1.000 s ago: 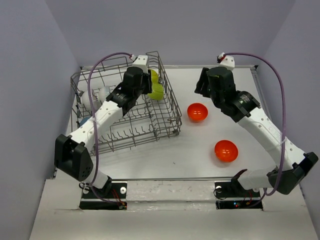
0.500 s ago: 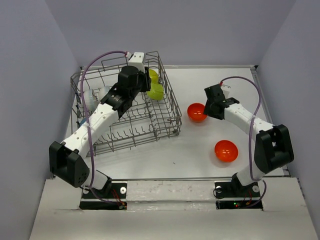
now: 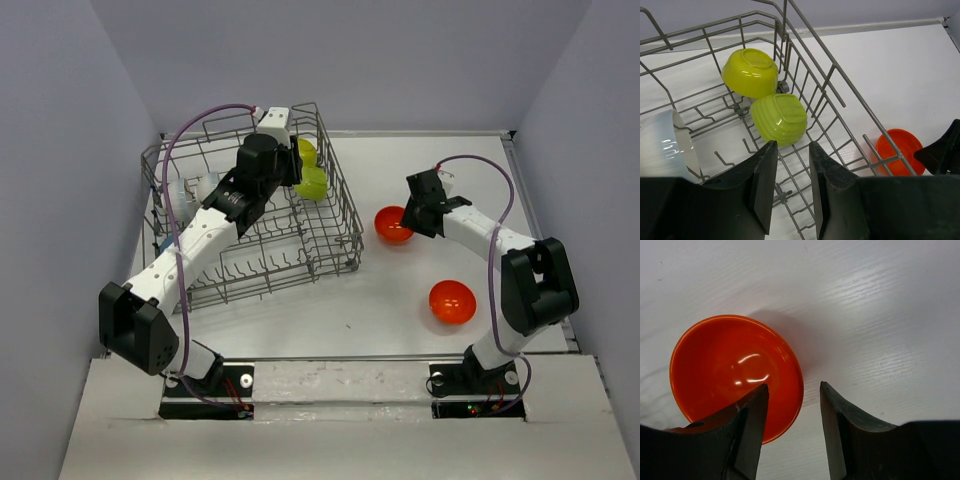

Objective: Load the bowls into the dish rack
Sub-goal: Pick up the bowl from the center of the board, then pass from the right arm to the left

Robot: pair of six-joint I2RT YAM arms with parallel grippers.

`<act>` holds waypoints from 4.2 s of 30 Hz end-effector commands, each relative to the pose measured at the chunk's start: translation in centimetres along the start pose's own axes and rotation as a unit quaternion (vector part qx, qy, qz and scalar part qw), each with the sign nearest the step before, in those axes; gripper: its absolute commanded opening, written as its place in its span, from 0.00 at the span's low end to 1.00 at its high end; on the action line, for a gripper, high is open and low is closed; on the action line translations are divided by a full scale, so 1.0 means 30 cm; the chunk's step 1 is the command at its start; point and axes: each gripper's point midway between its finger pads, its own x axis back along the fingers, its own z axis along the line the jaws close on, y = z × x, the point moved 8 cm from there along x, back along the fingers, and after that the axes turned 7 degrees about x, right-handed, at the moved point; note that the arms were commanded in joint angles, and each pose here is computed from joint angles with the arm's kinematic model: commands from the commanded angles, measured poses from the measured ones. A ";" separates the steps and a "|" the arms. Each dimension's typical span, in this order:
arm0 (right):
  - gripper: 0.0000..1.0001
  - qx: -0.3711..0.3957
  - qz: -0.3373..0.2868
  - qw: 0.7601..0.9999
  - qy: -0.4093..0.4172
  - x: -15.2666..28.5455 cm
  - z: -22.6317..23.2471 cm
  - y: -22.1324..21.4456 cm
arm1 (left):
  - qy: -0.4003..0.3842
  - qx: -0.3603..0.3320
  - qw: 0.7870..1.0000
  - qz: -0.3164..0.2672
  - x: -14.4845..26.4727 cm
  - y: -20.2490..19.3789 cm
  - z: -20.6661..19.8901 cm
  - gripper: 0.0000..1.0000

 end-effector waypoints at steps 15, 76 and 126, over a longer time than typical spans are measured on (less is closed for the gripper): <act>0.46 -0.038 -0.005 0.999 -0.001 -0.064 -0.021 -0.001 | -0.016 0.003 1.000 -0.027 0.032 0.040 -0.029 0.41; 0.01 0.012 -0.078 0.989 0.127 0.633 -0.044 0.392 | -0.084 -0.455 0.887 -0.010 0.454 -0.203 -0.796 0.58; 0.01 0.098 -0.011 0.979 0.178 0.720 -0.036 0.338 | -0.089 -0.616 0.782 0.030 0.225 -0.213 -0.851 0.56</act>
